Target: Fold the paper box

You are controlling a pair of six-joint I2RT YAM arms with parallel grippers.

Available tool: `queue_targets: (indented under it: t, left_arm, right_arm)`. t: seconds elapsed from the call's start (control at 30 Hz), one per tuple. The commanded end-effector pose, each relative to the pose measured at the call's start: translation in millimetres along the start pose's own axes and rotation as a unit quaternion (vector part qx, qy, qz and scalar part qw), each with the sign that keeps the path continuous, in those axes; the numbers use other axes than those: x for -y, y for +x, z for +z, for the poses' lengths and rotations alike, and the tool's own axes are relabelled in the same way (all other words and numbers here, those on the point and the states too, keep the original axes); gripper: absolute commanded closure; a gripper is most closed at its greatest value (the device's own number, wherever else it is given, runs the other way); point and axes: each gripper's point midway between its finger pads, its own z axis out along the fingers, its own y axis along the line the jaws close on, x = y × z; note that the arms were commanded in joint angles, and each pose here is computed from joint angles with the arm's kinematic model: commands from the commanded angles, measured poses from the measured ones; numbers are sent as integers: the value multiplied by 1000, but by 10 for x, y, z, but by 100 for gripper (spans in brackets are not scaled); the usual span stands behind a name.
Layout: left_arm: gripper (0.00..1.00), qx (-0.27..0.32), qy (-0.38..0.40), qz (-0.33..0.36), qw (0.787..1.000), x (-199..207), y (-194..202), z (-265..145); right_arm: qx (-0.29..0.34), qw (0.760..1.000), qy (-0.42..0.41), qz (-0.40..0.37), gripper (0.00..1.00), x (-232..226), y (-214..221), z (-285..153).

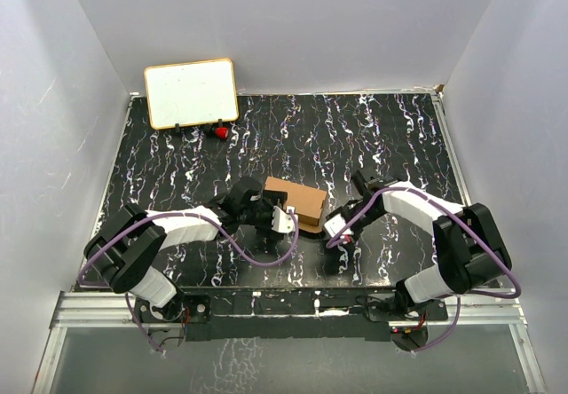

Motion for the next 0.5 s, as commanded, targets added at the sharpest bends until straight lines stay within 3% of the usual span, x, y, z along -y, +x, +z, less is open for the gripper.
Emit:
queue_targets:
  t: [0.0, 0.47]
  left_arm:
    - [28, -3, 21, -20, 1000, 115, 32, 8]
    - [29, -1, 29, -23, 999, 147, 24, 16]
  right_arm:
    - [-32, 996, 26, -81, 55, 258, 20, 11]
    - [-66, 994, 36, -83, 68, 354, 99, -25]
